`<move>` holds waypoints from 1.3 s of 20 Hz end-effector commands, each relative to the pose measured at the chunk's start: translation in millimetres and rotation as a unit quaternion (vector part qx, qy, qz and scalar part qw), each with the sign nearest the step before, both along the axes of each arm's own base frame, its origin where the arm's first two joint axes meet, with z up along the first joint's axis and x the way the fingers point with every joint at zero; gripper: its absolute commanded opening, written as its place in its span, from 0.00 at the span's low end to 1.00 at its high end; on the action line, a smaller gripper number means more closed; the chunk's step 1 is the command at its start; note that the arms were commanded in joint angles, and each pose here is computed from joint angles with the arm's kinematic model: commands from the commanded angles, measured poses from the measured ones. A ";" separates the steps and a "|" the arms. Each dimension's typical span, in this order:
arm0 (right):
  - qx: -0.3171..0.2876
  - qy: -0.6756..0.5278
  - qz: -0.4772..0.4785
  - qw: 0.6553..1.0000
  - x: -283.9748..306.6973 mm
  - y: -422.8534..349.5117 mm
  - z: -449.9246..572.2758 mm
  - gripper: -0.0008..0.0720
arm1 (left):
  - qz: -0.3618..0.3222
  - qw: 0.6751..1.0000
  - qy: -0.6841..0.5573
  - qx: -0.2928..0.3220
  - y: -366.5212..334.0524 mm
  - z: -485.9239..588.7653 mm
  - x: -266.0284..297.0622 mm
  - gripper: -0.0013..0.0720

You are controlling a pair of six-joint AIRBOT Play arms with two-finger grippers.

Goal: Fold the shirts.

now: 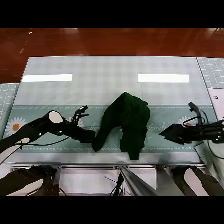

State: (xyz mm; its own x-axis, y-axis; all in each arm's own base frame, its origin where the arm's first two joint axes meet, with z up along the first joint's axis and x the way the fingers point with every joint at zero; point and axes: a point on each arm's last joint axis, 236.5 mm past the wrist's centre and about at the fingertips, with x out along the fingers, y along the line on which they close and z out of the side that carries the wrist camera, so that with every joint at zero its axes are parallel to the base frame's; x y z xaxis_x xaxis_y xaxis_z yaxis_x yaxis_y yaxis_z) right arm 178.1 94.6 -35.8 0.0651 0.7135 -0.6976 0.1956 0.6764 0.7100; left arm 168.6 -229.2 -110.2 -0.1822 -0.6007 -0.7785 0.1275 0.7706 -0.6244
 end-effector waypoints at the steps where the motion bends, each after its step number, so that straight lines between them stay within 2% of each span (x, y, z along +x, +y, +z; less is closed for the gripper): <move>1: 0.028 -0.006 0.027 0.999 -14.4 34.7 -14.6 0.77 | -0.002 1.000 -0.005 -0.009 -2.4 7.1 -0.1 0.05; 6: -0.040 -0.056 0.055 0.996 1.8 64.4 -36.8 0.77 | -0.002 1.000 -0.012 -0.012 -3.3 11.7 1.0 0.05; 10: -0.065 -0.090 0.031 0.993 20.3 75.4 -41.6 0.76 | -0.002 1.000 -0.012 -0.012 -3.3 11.7 1.0 0.05; 15: -0.052 -0.110 0.026 0.992 24.9 97.5 -36.0 0.76 | 0.001 1.000 -0.017 -0.011 -3.1 11.0 4.1 0.05; 18: -0.043 -0.074 0.032 0.996 14.0 110.7 -47.0 0.75 | 0.003 1.000 -0.028 -0.014 -5.2 15.5 12.0 0.05; 22: -0.003 -0.066 0.075 0.995 -2.4 133.5 -44.0 0.70 | 0.014 0.999 -0.048 -0.022 -6.9 26.4 31.3 0.05; 23: -0.001 -0.066 0.077 0.995 -3.4 134.2 -43.3 0.60 | 0.017 0.998 -0.053 -0.023 -6.8 28.9 35.8 0.05; 24: 0.000 -0.065 0.076 0.995 -3.2 134.3 -43.2 0.33 | 0.019 0.998 -0.056 -0.024 -6.8 30.9 39.4 0.05; 25: 0.005 -0.064 0.073 0.995 -2.6 135.9 -41.5 0.18 | 0.022 0.998 -0.059 -0.025 -6.5 32.5 42.5 0.05; 26: 0.011 -0.062 0.071 0.996 -2.7 137.9 -39.3 0.07 | 0.025 0.998 -0.060 -0.026 -5.6 33.3 44.7 0.05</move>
